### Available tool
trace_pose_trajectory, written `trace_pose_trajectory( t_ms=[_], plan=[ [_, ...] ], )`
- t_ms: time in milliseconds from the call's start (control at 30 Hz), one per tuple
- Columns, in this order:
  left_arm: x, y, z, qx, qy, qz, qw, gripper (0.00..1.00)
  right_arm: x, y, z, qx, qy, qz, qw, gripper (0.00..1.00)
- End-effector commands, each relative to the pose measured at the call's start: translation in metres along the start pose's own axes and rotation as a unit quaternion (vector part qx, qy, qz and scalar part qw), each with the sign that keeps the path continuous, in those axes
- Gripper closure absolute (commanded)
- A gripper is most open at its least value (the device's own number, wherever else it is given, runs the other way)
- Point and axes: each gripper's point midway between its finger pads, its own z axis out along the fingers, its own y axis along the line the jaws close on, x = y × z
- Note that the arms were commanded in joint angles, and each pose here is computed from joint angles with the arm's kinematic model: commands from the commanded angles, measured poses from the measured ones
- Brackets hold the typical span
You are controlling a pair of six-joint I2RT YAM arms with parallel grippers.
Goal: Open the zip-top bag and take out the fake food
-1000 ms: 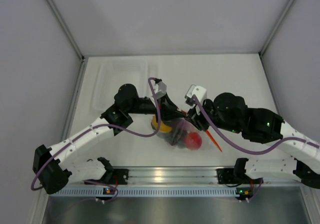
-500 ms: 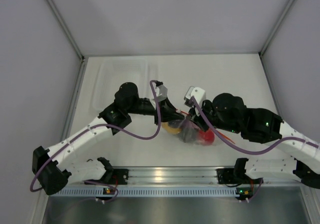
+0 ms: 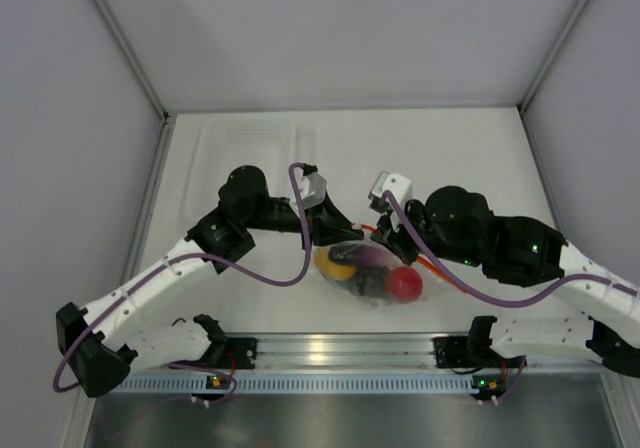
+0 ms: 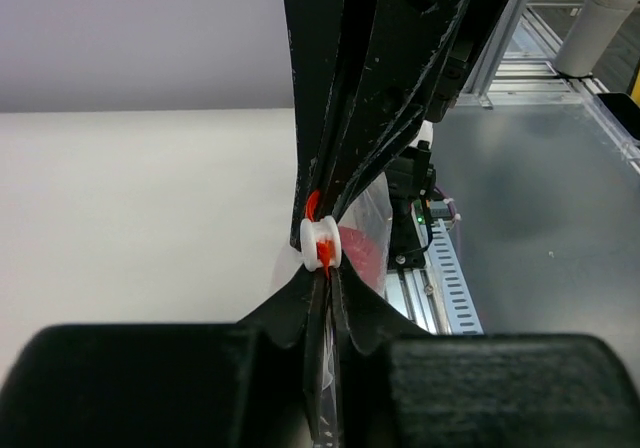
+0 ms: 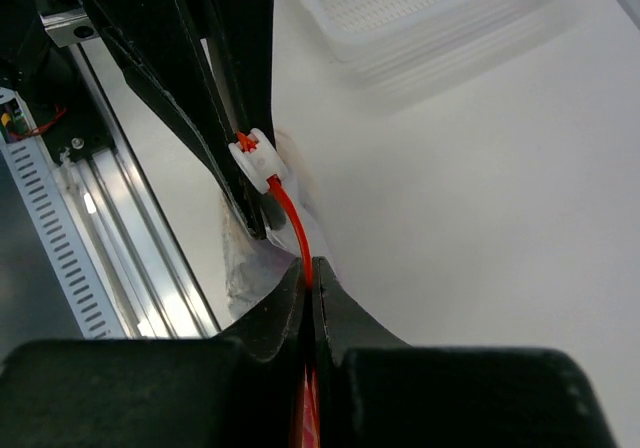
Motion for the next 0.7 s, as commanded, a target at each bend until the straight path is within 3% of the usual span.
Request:
trace_pose_trajectory(
  t_ms=[0, 67, 467, 500, 533, 567, 667],
  plan=[
    [-0.036, -0.012, -0.005, 0.007, -0.039, 0.059, 0.997, 0.94, -0.026, -0.003, -0.009, 0.006, -0.051, 0.013, 0.999, 1.00],
    [-0.034, -0.012, -0.005, 0.007, -0.038, 0.058, 0.998, 1.00, -0.027, -0.005, -0.012, 0.010, -0.056, 0.015, 0.998, 1.00],
    [-0.036, -0.008, -0.005, -0.003, -0.039, 0.054, 0.998, 1.00, -0.022, -0.005, -0.013, 0.010, -0.059, 0.018, 0.998, 1.00],
    [-0.038, -0.006, -0.004, -0.007, -0.041, 0.053, 0.998, 1.00, -0.021, -0.004, -0.012, 0.007, -0.058, 0.018, 0.998, 0.95],
    [-0.039, -0.005, -0.003, -0.006, -0.041, 0.052, 0.998, 1.00, -0.019, -0.002, -0.011, 0.000, -0.058, 0.017, 0.998, 0.79],
    [-0.039, -0.004, -0.002, -0.004, -0.039, 0.050, 0.998, 1.00, -0.016, -0.001, -0.009, -0.002, -0.055, 0.018, 0.998, 0.70],
    [-0.041, -0.004, 0.001, 0.004, -0.039, 0.047, 0.998, 1.00, -0.014, 0.000, -0.008, -0.002, -0.057, 0.022, 0.998, 0.65]
  ],
)
